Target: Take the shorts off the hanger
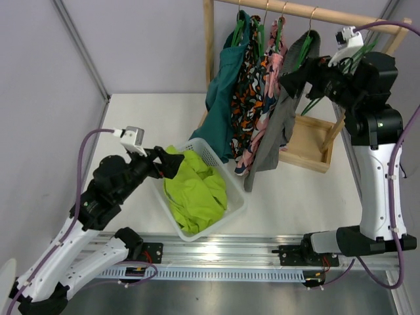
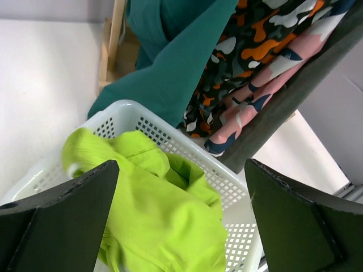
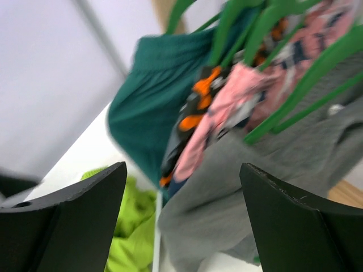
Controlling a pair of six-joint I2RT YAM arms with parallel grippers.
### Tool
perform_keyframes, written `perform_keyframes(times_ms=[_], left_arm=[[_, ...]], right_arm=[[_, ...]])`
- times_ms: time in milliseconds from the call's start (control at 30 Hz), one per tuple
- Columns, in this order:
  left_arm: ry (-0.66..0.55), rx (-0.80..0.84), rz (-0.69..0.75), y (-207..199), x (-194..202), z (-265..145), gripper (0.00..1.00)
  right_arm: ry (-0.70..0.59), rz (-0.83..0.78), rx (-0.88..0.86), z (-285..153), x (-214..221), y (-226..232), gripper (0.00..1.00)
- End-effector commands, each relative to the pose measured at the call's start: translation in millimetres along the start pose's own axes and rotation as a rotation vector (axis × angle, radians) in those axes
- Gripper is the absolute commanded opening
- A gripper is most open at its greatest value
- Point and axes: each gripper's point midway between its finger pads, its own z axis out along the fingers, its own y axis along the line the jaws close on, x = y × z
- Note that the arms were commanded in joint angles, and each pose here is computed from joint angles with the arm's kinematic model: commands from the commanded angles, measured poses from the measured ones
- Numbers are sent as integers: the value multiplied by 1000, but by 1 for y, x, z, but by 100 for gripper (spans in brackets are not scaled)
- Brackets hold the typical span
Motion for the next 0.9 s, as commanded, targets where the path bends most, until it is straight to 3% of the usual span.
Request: perform_keyframes(times_ms=[0,133,267,400,667,833,867], left_arm=[[-15,-43,29,9,-7,-12,99],[13,-38,19,11,6,-9,99],[17,-16,23,6,4,-6,99],[-2,-6,33,2,-6,-9,99],[-19,9,22,0,-6,-13,99],[-22,18,15,-1,-6,-14,99],[-25,19,14,-1,-7,-14,99]], right_arm=[[-203,5,270,-11,-59,-24,87],[-247,-44,420,2,-71,-48,85],[-198,-44,494,30,-59,-73,79],[-169,-53,553,46,-51,-91,68],[-87,-63,583,70,-26,-112,58],[-75,-64,598,69,-24,-125,31],[-70,-64,586,68,-24,-125,13]])
